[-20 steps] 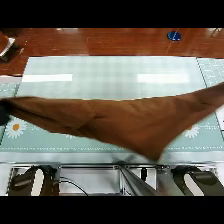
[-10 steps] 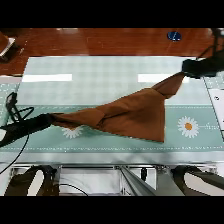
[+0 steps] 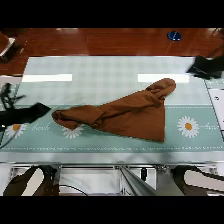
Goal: Fold the shirts.
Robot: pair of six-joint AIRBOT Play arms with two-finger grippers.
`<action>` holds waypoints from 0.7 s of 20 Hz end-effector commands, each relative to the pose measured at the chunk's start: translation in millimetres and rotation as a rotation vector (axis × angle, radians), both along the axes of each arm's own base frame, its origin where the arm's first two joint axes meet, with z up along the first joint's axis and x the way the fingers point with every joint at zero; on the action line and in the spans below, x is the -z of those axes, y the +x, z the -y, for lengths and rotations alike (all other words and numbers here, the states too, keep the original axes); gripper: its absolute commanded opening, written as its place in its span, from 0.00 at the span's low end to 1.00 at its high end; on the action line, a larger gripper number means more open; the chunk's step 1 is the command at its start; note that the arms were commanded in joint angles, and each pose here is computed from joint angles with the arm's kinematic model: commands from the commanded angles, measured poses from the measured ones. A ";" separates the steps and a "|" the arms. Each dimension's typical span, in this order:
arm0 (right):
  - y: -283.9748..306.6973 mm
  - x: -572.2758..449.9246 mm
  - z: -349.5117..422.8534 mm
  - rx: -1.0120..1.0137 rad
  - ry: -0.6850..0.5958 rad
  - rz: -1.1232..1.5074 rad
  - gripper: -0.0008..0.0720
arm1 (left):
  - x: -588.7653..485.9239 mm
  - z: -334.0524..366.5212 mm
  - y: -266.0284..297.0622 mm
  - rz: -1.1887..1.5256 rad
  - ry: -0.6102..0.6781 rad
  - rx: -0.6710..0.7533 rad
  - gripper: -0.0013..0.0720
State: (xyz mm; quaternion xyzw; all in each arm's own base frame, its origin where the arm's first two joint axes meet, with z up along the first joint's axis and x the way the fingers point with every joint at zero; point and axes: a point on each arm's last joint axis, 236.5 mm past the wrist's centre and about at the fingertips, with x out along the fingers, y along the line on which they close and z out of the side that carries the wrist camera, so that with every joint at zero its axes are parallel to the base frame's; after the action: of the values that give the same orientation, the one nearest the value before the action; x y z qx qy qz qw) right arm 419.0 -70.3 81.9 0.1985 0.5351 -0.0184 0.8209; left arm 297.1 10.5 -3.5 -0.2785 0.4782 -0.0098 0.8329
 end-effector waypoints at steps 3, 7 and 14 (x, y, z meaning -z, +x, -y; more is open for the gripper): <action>-96.7 50.8 57.0 0.278 0.042 -0.025 0.57 | -32.0 39.8 -2.2 0.022 -0.338 0.000 0.71; -143.9 120.0 7.3 0.251 0.159 -0.110 0.57 | 11.2 108.0 -21.1 -0.151 -0.470 0.168 0.71; -161.1 140.3 -30.0 0.167 0.221 -0.182 0.57 | 68.4 141.4 -12.7 -0.344 -0.484 0.234 0.71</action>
State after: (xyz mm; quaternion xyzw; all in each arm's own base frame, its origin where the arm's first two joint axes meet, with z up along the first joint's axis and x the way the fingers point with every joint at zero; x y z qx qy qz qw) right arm 267.1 -57.1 -51.4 0.3335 0.5703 -0.0660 0.7478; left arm 283.7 -117.9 -55.4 -0.4095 0.5961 -0.1632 0.6710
